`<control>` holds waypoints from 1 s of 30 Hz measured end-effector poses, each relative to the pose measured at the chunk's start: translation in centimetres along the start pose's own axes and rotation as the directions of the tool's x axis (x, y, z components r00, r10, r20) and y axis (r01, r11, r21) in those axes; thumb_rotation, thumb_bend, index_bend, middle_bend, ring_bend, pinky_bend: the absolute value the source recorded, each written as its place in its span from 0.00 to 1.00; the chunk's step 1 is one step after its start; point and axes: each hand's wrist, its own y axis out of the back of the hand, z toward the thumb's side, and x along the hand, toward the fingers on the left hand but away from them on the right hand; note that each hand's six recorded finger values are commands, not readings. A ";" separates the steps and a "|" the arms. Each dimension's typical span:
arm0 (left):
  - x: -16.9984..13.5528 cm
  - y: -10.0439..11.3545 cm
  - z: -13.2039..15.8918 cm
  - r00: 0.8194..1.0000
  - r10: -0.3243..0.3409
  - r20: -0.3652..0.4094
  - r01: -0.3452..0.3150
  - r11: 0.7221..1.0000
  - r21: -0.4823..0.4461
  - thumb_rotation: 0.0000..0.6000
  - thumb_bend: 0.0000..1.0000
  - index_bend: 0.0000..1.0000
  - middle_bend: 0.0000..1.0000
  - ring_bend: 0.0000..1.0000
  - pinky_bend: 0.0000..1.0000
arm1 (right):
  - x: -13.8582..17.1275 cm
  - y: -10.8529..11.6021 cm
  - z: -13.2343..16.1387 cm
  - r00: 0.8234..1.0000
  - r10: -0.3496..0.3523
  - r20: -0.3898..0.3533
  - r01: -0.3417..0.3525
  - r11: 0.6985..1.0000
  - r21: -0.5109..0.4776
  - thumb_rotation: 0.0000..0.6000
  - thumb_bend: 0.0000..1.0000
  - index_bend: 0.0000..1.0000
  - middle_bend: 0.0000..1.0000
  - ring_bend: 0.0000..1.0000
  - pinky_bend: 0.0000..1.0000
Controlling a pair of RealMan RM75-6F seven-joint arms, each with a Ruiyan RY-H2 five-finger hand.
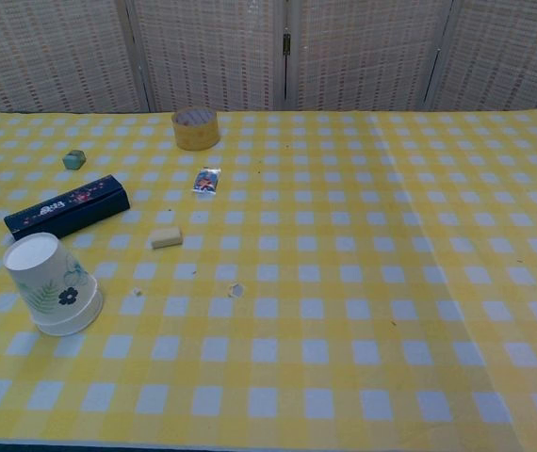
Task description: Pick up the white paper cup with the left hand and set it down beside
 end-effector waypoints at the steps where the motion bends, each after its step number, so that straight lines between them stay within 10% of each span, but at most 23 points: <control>1: 0.0 0.0 0.0 1.000 0.001 0.001 -0.001 1.000 0.000 1.00 0.24 0.00 0.00 0.00 0.00 | 0.0 0.1 0.0 1.000 -0.002 0.000 0.002 1.000 0.000 1.00 0.40 0.00 0.00 0.08 0.00; 17: 1.6 0.8 2.4 0.991 0.005 0.137 -0.005 1.000 0.000 1.00 0.26 0.09 0.02 0.04 0.02 | -0.4 1.6 0.1 0.999 -0.048 -0.011 0.048 0.999 0.005 1.00 0.40 0.00 0.00 0.09 0.00; 30: 3.9 -0.1 7.3 0.918 -0.110 0.381 0.107 0.994 0.031 1.00 0.39 0.17 0.08 0.09 0.04 | -0.3 2.7 0.3 0.995 -0.092 -0.024 0.092 0.996 -0.001 1.00 0.40 0.00 0.00 0.10 0.00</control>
